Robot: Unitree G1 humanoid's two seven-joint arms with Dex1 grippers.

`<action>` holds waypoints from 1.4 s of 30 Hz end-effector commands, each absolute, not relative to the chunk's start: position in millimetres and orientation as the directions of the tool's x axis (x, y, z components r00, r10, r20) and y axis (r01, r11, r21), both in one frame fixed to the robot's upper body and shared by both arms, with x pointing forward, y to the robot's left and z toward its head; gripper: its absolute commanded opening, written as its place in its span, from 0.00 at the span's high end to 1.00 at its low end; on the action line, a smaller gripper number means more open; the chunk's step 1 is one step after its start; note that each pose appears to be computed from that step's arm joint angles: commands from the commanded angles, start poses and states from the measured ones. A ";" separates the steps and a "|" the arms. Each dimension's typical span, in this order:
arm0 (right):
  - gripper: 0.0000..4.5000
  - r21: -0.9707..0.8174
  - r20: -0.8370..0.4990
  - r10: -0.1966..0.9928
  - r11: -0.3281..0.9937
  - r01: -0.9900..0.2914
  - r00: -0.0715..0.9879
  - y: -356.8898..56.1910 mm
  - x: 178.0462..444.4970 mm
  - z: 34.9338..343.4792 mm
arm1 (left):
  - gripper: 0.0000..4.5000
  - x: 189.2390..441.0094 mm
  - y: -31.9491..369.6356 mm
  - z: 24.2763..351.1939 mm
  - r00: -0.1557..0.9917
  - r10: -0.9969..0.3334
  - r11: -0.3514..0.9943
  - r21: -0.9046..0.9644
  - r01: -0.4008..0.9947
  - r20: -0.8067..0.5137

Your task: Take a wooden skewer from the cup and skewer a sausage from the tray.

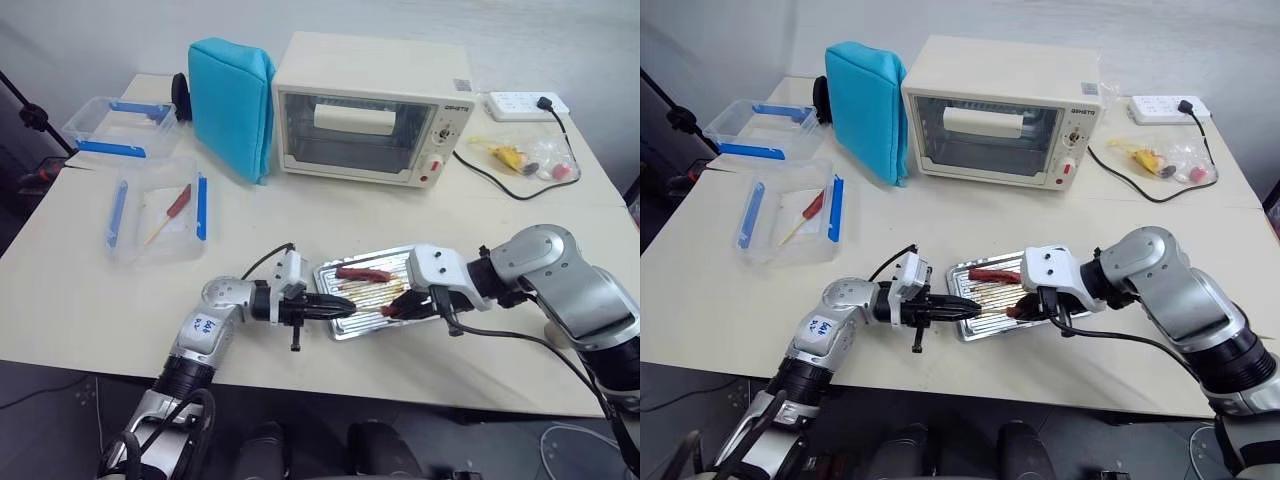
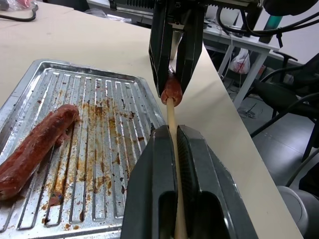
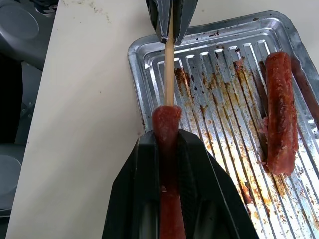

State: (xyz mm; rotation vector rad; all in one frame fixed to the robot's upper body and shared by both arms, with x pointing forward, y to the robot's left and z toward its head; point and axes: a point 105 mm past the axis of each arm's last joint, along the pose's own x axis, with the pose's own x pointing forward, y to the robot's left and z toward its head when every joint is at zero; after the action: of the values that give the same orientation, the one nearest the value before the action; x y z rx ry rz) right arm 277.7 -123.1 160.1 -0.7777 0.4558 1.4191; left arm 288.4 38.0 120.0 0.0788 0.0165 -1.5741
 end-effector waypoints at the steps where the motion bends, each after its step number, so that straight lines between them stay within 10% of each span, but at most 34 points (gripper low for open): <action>1: 0.95 -0.231 -0.622 0.783 -0.178 -0.957 0.004 -88.5 259.4 173.4 | 1.00 273.0 2.5 145.9 -0.122 -0.992 -0.118 0.114 0.986 0.035; 5: 0.95 -0.212 -0.614 0.789 -0.144 -0.967 0.017 -98.2 260.5 175.6 | 1.00 277.1 18.9 147.1 -0.069 -0.997 -0.063 0.117 0.991 0.047; 18: 0.01 -0.273 -0.507 0.842 0.046 -0.961 0.185 -158.7 268.7 183.2 | 1.00 282.1 137.4 150.7 0.299 -0.953 0.303 0.167 0.938 0.051; 23: 0.01 -0.444 -0.056 0.901 0.364 -0.819 0.431 -164.8 277.5 205.1 | 1.00 273.3 186.5 175.3 0.582 -0.782 0.616 0.140 0.775 0.223; 29: 0.01 -0.279 0.371 0.781 0.609 -0.742 0.502 -167.5 268.4 229.3 | 1.00 295.9 255.0 222.3 0.848 -0.164 0.973 -0.061 0.224 0.505; 33: 0.01 -0.347 0.389 0.788 0.605 -0.717 0.476 -148.3 262.2 221.2 | 1.00 319.7 298.0 214.3 0.879 0.214 0.956 -0.276 -0.100 0.426; 37: 0.01 -0.391 0.349 0.832 0.548 -0.739 0.432 -138.7 257.1 212.9 | 1.00 334.4 304.9 203.9 0.896 0.262 0.937 -0.316 -0.148 0.358; 42: 0.00 -0.417 0.345 0.834 0.548 -0.725 0.432 -142.2 262.3 217.3 | 0.71 343.0 292.4 202.3 0.926 0.171 0.956 -0.283 -0.074 0.336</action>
State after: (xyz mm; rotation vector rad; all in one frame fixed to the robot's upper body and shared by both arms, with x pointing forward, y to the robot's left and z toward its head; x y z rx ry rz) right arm 265.0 -140.2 211.9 -0.1896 -0.5257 0.9830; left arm 344.8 296.8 186.9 -0.3040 -0.3225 0.1630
